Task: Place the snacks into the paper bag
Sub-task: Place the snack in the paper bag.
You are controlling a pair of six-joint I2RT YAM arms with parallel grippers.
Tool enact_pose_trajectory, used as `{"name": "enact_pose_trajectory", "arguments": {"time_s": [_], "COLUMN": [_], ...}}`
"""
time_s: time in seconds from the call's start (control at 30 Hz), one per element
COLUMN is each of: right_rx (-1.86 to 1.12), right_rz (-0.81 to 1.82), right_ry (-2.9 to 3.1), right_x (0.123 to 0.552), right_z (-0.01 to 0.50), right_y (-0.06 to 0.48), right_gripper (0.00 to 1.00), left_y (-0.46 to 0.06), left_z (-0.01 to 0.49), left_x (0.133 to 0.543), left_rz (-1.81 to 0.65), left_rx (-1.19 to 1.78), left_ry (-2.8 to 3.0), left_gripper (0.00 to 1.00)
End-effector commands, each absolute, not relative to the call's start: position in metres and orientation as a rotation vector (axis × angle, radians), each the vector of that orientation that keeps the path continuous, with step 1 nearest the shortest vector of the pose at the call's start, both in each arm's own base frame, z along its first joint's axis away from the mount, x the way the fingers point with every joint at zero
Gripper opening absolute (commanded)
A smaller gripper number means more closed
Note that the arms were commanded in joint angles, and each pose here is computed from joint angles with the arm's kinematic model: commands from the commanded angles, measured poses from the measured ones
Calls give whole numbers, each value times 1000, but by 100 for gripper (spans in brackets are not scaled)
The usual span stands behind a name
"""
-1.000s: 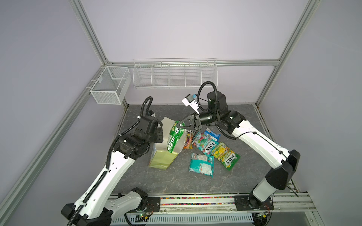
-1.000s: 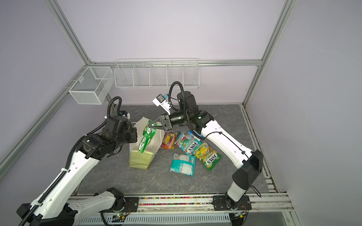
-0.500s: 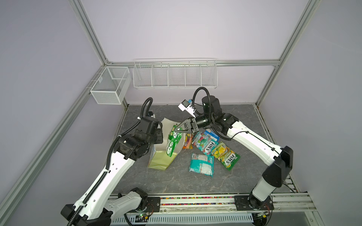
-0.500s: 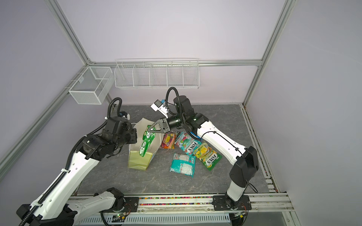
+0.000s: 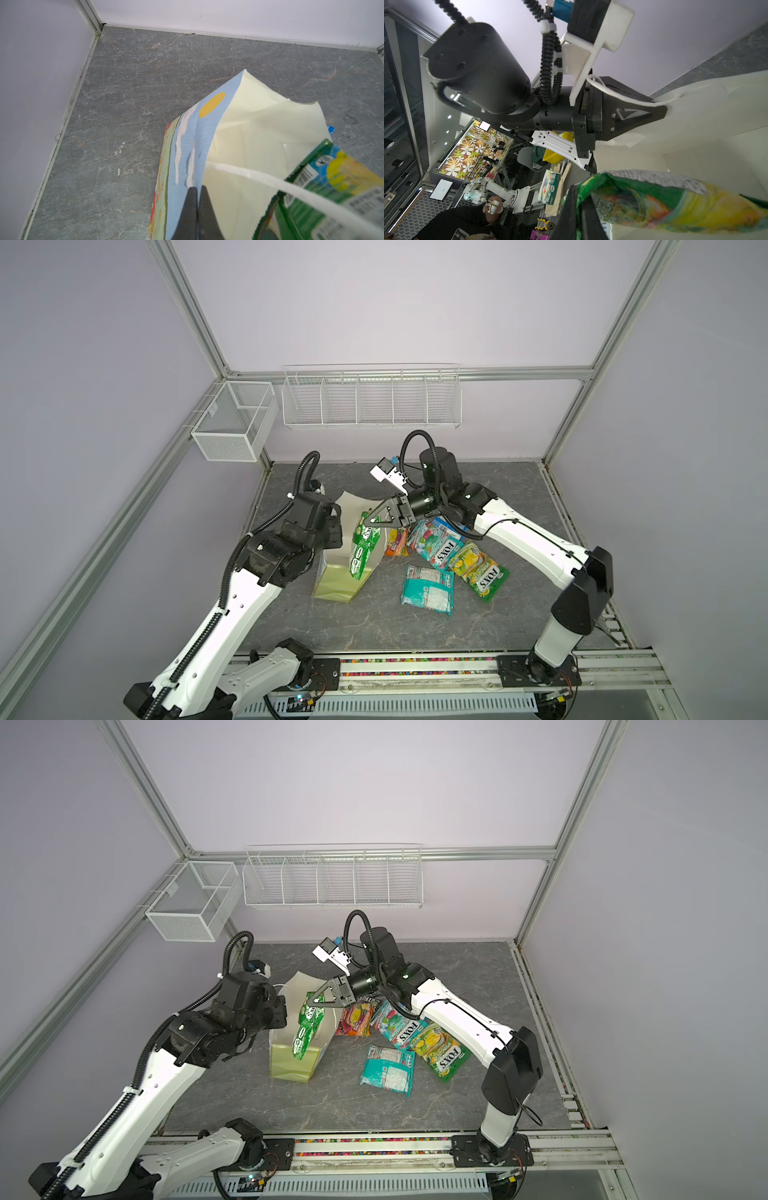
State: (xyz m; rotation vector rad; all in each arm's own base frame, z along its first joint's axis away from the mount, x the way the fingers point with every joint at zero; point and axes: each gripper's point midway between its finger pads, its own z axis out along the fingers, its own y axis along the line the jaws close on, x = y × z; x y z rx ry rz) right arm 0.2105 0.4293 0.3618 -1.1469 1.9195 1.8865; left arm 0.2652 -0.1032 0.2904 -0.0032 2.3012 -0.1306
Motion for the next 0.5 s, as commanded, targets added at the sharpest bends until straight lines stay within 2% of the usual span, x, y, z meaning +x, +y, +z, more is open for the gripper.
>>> {"name": "enact_pose_trajectory", "arguments": {"time_s": [0.0,0.47], "right_rx": [-1194,-1201], "right_rz": [1912,1916], "right_ry": [1858,1861], "right_x": [204,204], "right_z": [372,371], "right_y": [432,436], "right_gripper": [9,10], "left_y": [-97,-90], "left_z": [283,298], "left_x": [260,260], "left_rz": [-100,-57], "left_rx": [-26,-20], "left_ry": [2324,2299], "left_gripper": [0,0]}}
